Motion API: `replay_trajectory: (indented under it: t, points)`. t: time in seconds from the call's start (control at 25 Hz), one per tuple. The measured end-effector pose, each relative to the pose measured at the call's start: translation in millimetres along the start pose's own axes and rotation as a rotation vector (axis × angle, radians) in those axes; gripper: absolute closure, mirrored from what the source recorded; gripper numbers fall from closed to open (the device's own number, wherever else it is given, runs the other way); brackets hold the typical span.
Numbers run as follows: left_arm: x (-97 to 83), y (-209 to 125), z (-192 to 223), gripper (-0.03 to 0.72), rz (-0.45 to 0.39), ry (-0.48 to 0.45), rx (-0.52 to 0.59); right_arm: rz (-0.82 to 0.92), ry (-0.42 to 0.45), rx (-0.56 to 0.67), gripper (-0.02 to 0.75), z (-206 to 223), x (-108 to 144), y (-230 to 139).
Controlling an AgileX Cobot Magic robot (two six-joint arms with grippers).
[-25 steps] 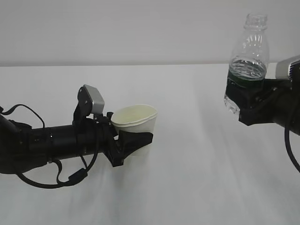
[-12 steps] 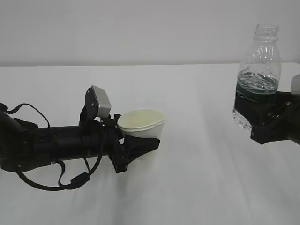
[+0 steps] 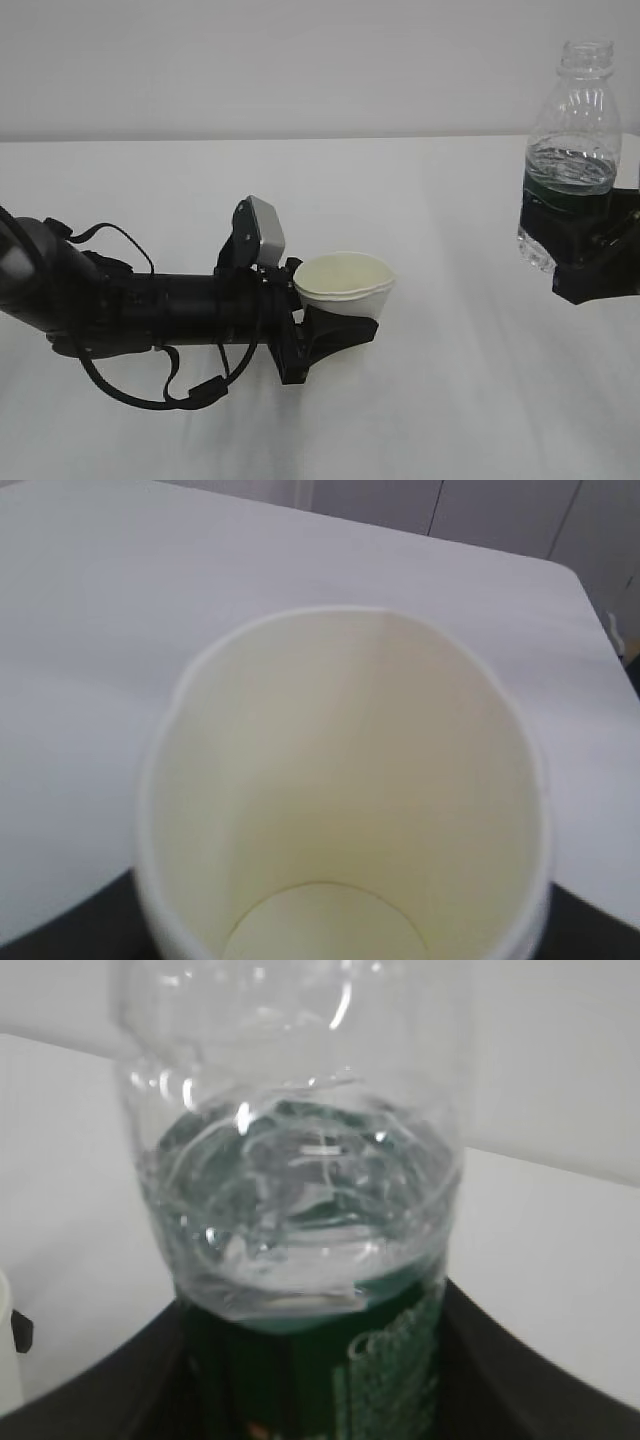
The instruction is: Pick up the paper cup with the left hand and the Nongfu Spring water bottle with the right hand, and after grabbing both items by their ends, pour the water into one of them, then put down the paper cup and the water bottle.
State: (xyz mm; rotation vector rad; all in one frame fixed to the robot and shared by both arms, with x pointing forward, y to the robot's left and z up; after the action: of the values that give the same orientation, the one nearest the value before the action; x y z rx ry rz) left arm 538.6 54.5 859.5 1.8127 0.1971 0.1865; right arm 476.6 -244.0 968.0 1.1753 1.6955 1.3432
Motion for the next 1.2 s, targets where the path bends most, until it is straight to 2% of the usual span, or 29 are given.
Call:
replay_trajectory:
  t: [0.32,0.4,0.68,1.2]
  points:
    - [4.7,5.5,10.6,0.270,0.024,-0.015,0.001,-0.065,-0.049,0.036,0.328,-0.1,-5.5,-3.8]
    - [0.9,7.8,14.7,0.270,0.028,-0.029,-0.003,-0.081,-0.059,0.042,0.328,-0.2,-6.7,-4.4]
    - [-14.4,15.2,28.6,0.270,0.054,-0.081,-0.015,-0.156,-0.065,0.068,0.328,-0.4,-7.7,-6.9]
    - [-11.9,20.7,32.6,0.270,0.059,-0.073,-0.034,-0.406,-0.056,0.093,0.325,-0.6,-8.1,-8.7]
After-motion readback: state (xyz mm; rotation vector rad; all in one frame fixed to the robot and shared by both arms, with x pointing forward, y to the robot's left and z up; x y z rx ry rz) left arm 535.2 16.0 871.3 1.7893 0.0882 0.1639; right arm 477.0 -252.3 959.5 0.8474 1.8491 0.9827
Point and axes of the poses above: a point on each arm's last joint axis where the gripper is mounted, z pointing out along that axis toward the gripper, x along the wrist's bending axis when the last joint is at zero, y = z × x, the point moved 2 cm from there along z, pointing out along that axis toward the gripper, and after that the axes turned 9 degrees about z, right-handed, at the moved point
